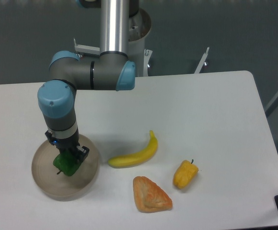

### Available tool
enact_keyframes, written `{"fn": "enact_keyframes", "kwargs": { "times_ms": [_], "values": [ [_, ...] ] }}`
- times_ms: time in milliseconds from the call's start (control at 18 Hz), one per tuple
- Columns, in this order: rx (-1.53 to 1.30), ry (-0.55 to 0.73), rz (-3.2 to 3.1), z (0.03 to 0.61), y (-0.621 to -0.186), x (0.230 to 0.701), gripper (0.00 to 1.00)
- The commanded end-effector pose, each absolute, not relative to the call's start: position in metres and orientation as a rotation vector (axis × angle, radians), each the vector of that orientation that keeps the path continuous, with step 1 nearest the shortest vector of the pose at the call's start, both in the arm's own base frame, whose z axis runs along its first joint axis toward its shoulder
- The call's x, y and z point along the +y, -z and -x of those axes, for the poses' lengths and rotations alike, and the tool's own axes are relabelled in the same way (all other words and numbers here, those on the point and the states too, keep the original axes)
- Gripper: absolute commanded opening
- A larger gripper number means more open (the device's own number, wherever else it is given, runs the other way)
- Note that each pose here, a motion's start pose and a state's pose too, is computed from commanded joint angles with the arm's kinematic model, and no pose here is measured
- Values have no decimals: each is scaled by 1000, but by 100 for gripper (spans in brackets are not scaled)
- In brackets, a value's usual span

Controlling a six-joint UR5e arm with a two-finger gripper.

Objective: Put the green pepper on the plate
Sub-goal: 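Lower the green pepper onto the plate and open the gripper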

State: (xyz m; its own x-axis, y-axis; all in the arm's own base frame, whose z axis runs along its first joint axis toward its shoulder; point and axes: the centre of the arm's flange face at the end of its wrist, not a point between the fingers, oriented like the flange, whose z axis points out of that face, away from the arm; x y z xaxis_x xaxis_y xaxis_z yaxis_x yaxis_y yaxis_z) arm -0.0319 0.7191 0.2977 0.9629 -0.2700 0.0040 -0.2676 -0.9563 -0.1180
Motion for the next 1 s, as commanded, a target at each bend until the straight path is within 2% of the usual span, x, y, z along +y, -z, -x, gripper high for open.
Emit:
{"fn": "enact_keyframes", "kwargs": {
  "times_ms": [1000],
  "values": [
    [435,32,3028,26,-278,718,37]
  ]
}}
